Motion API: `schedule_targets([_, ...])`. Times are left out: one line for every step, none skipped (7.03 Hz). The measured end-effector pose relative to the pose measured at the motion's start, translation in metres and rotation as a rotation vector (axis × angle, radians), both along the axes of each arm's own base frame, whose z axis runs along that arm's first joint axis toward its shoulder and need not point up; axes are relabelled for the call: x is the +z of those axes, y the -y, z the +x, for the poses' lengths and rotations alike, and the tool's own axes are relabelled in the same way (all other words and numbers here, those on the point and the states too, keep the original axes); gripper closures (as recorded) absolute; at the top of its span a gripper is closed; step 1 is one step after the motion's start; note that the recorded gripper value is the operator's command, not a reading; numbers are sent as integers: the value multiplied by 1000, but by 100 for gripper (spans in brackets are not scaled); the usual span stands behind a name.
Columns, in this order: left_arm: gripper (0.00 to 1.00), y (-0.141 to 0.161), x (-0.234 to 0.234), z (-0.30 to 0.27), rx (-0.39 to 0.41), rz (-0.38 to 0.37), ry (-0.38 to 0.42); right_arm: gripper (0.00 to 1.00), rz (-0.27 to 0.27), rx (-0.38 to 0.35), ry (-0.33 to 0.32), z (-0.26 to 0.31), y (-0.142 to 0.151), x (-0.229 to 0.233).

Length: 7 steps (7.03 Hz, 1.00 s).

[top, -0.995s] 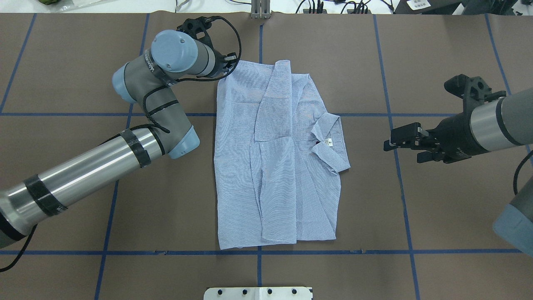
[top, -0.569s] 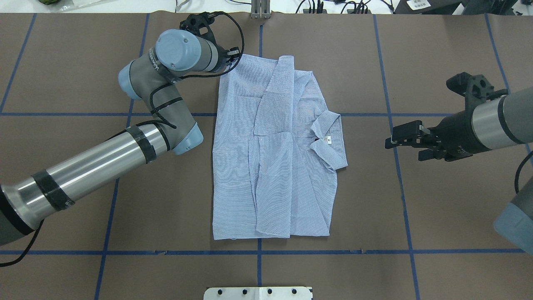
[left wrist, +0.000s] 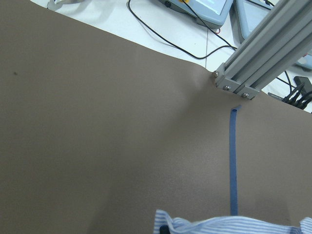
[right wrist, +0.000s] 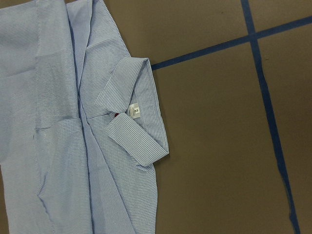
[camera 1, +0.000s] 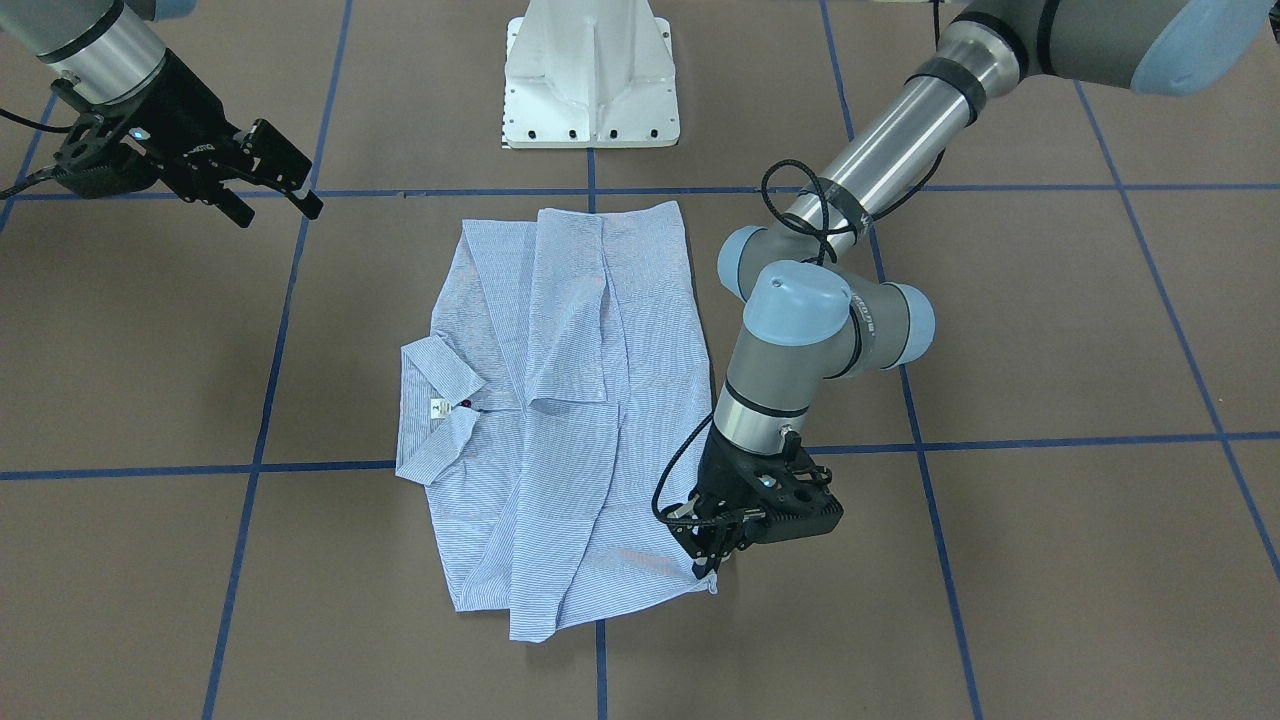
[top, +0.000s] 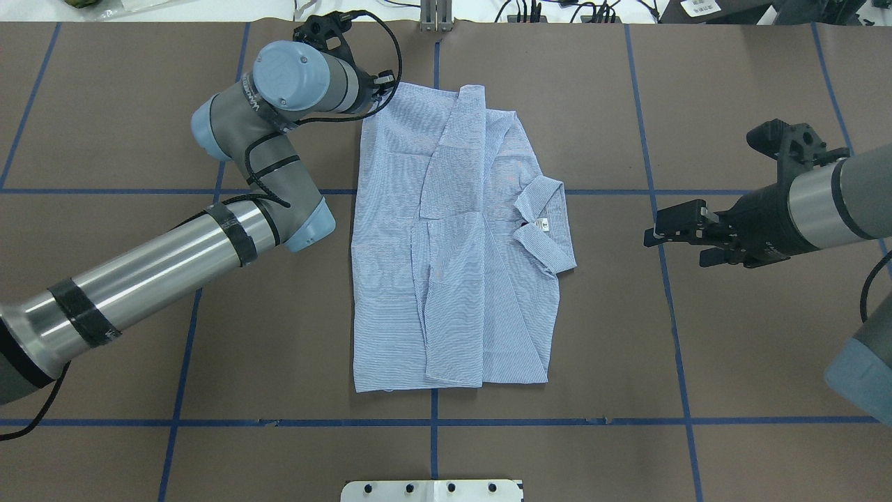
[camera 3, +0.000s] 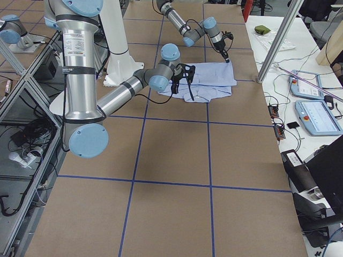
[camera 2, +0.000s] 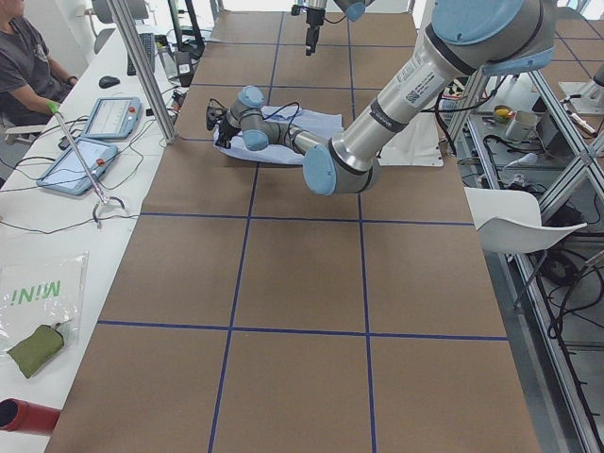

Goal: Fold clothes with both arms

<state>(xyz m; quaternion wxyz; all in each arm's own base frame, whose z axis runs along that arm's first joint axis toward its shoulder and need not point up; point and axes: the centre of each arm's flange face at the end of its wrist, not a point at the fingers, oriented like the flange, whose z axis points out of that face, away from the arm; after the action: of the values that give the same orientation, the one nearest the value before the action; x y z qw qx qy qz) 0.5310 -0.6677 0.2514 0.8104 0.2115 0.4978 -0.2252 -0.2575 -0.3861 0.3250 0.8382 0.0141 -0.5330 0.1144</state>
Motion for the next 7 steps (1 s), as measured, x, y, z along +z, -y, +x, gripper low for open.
schedule_targets([0,1,-1,-1,-7,3,-1,0,3,4,0,0,1,-1])
schedule_targets([0,2,-5,-2,-23,12,-2,0,13,11,3,-1,2,-5])
schedule_targets([0,4,-13,-7,-40,25,-7,0,29,18,10,-4,5,-12])
schedule_targets([0,7,-19,-19,-48,42,-13,0,42,23,11,-13,9,-18])
schedule_targets([0,7,-14,-41,-30,70,-6,0,57,28,3,-31,15,-24])
schedule_targets([0,-1,9,-69,19,101,11,0,65,34,-22,-57,21,-33])
schedule_targets([0,-16,35,-100,71,128,24,0,64,42,-73,-86,24,-52])
